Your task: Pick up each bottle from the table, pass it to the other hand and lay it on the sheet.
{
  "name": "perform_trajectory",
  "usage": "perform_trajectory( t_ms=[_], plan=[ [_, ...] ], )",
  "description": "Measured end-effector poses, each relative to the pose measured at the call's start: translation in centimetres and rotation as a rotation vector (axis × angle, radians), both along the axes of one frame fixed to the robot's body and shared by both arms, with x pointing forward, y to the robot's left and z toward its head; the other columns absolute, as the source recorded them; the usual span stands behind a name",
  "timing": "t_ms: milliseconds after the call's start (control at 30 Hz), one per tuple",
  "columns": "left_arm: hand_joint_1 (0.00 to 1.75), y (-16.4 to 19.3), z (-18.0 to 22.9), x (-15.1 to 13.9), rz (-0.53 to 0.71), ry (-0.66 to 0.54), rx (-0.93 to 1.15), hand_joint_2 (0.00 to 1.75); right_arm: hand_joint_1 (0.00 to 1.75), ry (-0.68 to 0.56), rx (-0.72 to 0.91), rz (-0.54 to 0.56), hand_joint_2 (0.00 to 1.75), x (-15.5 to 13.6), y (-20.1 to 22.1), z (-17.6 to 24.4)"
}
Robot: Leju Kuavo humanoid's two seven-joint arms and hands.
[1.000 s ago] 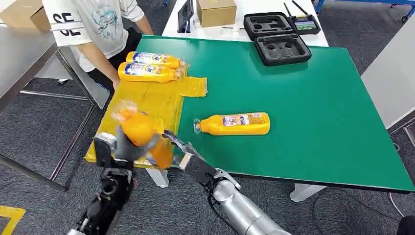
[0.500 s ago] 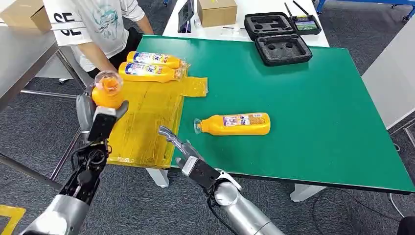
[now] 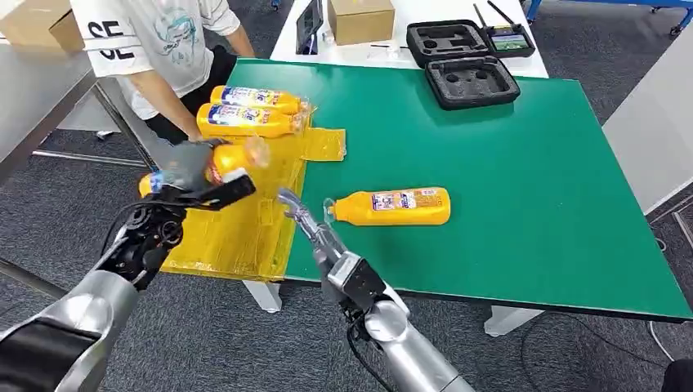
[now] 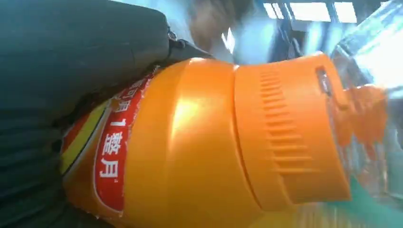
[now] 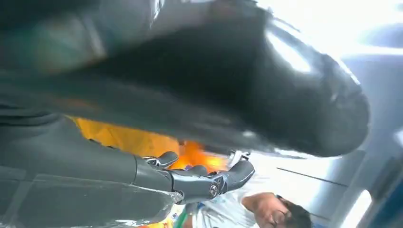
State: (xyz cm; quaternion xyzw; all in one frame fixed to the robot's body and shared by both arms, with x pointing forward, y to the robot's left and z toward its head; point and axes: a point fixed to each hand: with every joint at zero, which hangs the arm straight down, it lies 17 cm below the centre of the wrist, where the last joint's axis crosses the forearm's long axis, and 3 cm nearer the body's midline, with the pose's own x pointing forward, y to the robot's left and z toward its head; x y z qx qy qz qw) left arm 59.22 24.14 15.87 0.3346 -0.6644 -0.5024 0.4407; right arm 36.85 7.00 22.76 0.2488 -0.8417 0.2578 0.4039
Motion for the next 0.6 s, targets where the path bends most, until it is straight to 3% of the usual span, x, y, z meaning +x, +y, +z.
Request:
perform_trajectory(
  t_ms=[267,600],
  plan=[
    [1.75,-2.4,-4.3,0.0,-0.074,0.213,0.125,1.75,0.0,0.009,0.005,0.008,0.0,0.0,0.0,0.0],
    [1.75,-3.5,-8.0,-2.2,-0.196,0.455,0.218,1.75,0.0,0.026,0.001,0.013,0.0,0.0,0.1,-0.8]
  ],
)
